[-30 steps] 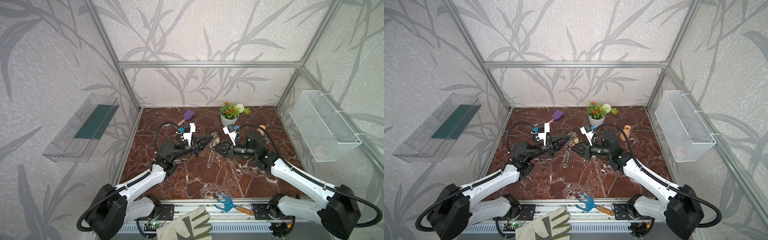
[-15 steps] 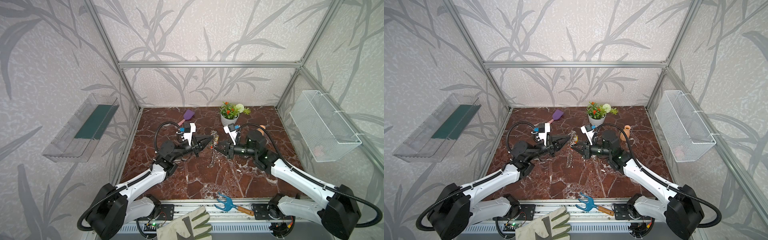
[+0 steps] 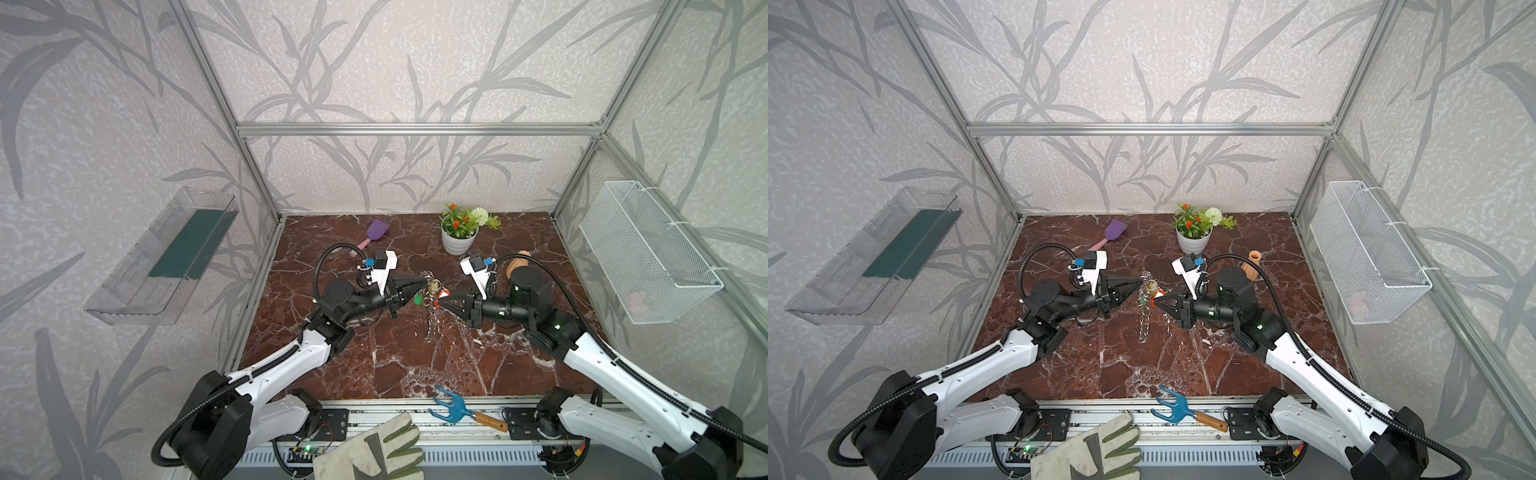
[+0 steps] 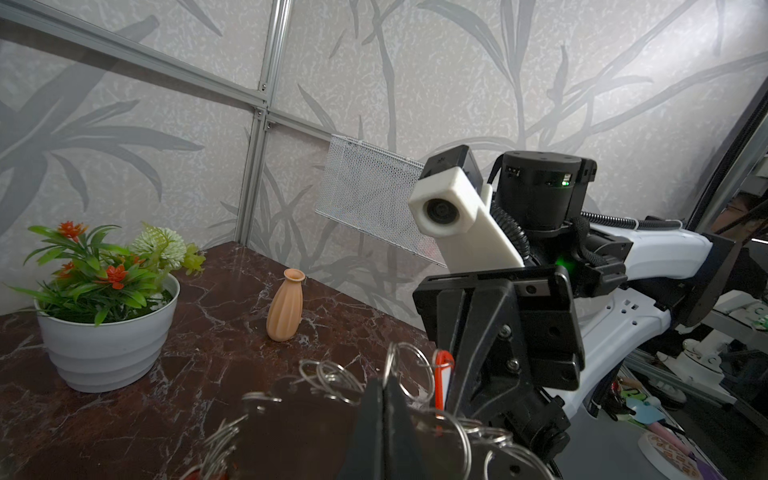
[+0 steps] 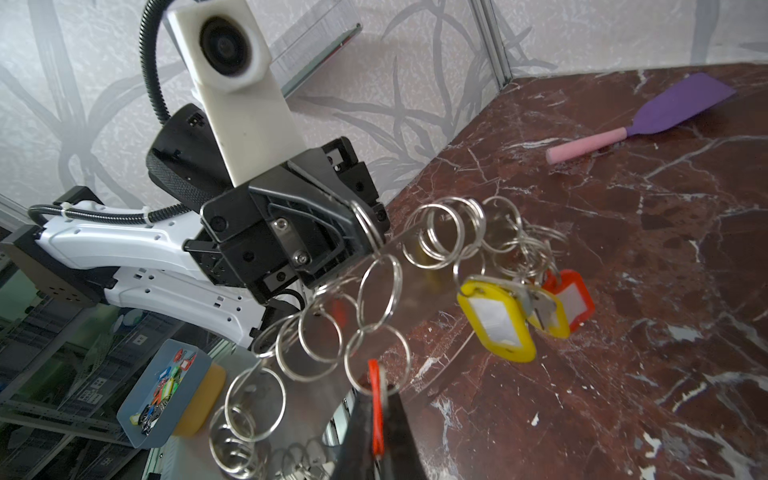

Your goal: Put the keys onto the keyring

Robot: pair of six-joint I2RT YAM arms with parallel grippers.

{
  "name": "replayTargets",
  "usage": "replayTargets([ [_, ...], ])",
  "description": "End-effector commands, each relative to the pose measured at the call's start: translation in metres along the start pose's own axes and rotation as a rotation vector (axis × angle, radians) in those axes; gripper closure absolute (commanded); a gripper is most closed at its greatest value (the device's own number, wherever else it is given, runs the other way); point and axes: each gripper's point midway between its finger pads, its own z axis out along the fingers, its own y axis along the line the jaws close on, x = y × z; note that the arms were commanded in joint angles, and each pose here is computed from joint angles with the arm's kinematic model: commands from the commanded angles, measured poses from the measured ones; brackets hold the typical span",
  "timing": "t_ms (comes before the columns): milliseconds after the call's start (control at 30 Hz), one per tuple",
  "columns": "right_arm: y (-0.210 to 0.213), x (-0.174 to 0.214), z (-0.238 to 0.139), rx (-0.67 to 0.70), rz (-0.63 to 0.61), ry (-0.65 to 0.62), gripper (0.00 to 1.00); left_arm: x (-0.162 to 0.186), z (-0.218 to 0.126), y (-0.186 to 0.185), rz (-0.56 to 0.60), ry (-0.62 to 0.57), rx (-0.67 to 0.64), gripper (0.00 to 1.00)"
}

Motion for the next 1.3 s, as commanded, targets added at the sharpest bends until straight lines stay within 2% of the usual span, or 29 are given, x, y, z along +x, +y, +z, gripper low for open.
replayTargets([
  [0,0.004,-0.004,-0.012,0.058,-0.057,0.028,1.00,-0.023,-0.006,-0.006,0.087,-0.053,-0.008,1.00],
  [300,-0.003,-0.018,-0.015,0.137,-0.085,0.030,1.00,-0.009,-0.006,-0.005,0.092,0.017,-0.012,1.00],
  [533,0.008,-0.038,-0.016,0.125,-0.118,0.007,1.00,-0.007,-0.004,-0.002,0.083,0.037,-0.013,1.00],
  [700,0.011,-0.046,-0.013,0.121,-0.124,0.022,1.00,-0.008,-0.006,0.004,0.074,0.028,-0.059,0.76],
  [800,0.010,-0.050,-0.012,0.134,-0.124,0.034,1.00,-0.007,-0.010,0.009,0.069,0.021,-0.102,0.67],
  [867,0.008,-0.052,-0.011,0.147,-0.121,0.040,1.00,-0.008,-0.014,0.010,0.070,0.017,-0.125,0.64],
  [1033,-0.007,-0.044,-0.003,0.192,-0.088,0.104,1.00,-0.014,-0.022,0.009,0.085,0.010,-0.169,0.63],
  [1267,-0.026,-0.031,0.031,0.184,-0.012,0.206,1.00,-0.018,-0.048,0.004,0.141,0.013,-0.266,0.62],
])
